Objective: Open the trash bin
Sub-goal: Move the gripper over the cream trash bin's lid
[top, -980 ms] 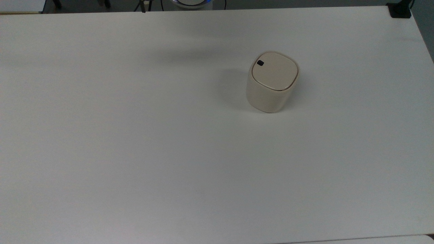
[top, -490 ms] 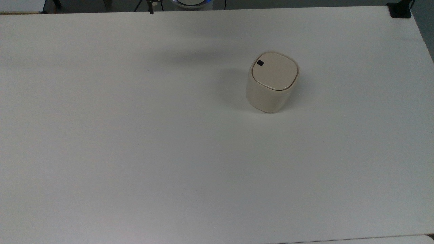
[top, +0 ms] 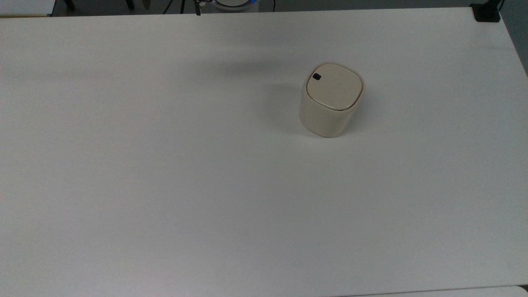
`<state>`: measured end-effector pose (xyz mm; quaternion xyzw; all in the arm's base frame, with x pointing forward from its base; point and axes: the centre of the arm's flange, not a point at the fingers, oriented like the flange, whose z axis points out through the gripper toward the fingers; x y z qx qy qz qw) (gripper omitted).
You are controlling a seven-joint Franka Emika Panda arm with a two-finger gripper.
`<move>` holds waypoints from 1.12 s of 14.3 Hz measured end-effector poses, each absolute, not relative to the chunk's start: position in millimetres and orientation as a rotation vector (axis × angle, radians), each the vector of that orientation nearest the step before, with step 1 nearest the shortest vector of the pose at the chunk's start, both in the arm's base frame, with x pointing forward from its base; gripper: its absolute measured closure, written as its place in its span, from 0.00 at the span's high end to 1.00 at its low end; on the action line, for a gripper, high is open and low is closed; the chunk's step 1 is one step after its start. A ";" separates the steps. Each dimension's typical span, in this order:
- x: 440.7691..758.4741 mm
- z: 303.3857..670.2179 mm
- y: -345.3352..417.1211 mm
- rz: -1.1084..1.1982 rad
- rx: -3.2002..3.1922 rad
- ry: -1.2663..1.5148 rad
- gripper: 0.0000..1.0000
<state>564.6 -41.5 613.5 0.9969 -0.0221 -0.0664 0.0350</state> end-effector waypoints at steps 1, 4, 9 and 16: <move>565.1 611.5 -38.5 -0.210 3.064 -0.059 1.00; 572.3 598.7 -22.2 -0.230 3.058 -0.015 1.00; 584.5 583.2 22.1 -0.224 3.047 0.216 0.99; 578.3 572.6 113.2 -0.256 2.969 0.802 0.28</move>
